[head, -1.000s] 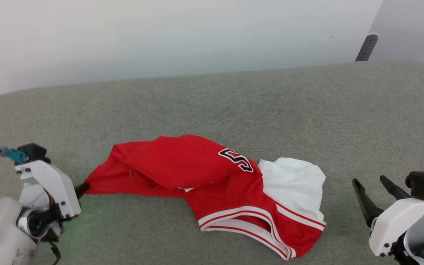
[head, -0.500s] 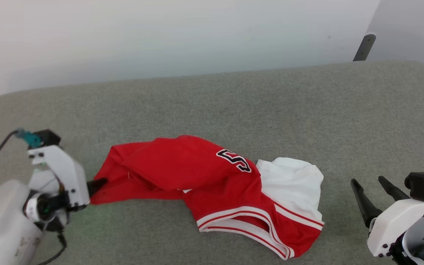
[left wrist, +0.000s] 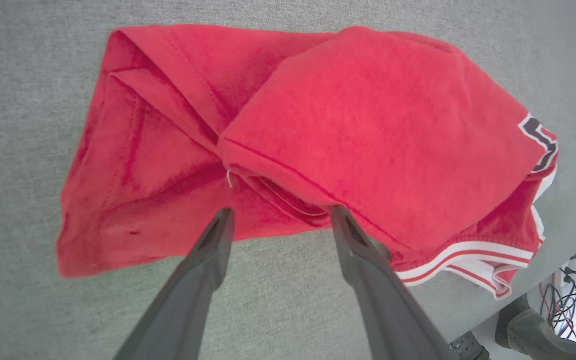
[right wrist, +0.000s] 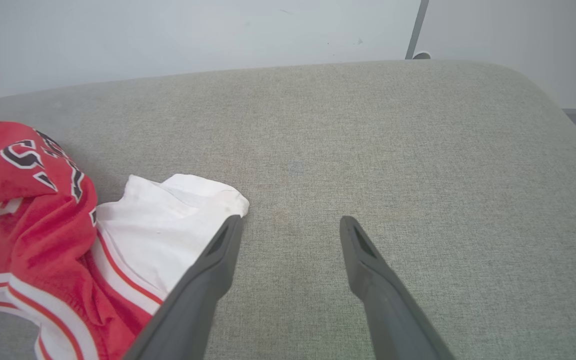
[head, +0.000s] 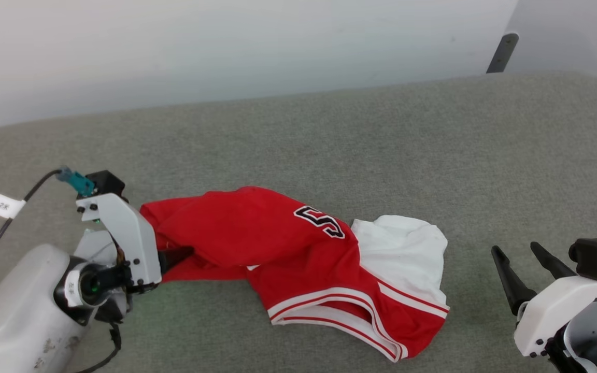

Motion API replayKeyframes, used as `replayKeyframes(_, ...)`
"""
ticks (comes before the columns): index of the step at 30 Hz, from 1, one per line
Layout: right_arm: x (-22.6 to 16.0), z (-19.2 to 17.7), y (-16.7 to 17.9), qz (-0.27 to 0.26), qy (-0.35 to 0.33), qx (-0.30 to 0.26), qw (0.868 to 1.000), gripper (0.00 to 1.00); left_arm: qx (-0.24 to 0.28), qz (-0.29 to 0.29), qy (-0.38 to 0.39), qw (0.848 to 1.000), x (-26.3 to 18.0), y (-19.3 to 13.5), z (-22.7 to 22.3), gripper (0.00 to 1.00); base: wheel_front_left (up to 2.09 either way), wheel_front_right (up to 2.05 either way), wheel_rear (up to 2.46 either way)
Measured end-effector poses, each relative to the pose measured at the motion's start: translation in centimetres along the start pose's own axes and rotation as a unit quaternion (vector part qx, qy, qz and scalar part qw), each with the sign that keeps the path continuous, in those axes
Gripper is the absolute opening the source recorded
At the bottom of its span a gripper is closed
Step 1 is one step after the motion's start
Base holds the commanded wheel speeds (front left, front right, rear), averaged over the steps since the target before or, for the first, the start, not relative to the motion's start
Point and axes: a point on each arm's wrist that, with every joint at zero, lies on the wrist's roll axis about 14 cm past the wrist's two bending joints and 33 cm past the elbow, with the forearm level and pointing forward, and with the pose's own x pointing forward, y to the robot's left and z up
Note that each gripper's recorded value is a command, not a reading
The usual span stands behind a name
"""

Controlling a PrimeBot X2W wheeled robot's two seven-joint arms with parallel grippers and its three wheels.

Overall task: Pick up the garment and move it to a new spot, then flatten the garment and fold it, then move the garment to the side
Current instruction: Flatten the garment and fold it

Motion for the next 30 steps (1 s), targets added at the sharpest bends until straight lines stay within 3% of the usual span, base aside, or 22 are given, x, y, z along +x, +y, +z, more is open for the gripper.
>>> replayKeyframes(9,0.4,-0.2,-0.4,-0.006,0.000,0.005,1.000,1.00,-0.035,-0.050,-0.006,0.998,2.0,-2.3,0.4,1.00,0.00,0.00,0.00)
replayKeyframes(10,0.4,-0.3,-0.5,-0.006,0.001,0.006,1.000,1.00,-0.035,-0.051,-0.003,0.998,2.2,-2.3,0.3,0.94,0.00,0.00,0.00)
replayKeyframes(11,0.4,-0.4,-0.5,-0.007,0.002,0.007,1.000,1.00,-0.032,-0.049,0.000,0.998,2.4,-2.2,0.2,0.36,0.00,0.00,0.00)
replayKeyframes(12,0.4,-0.5,-0.5,-0.008,0.003,0.007,1.000,1.00,-0.030,-0.049,0.001,0.998,2.7,-2.0,0.1,0.00,0.00,0.00,0.00)
replayKeyframes(20,0.6,-0.5,-0.8,-0.012,0.001,0.010,1.000,1.00,-0.013,-0.071,-0.031,0.997,3.1,-3.0,2.3,0.00,0.00,0.00,0.00)
replayKeyframes(30,0.7,-1.2,-1.0,-0.017,0.007,0.018,1.000,1.00,0.056,-0.162,-0.080,0.982,3.4,-10.0,6.4,0.00,0.00,0.00,0.00)
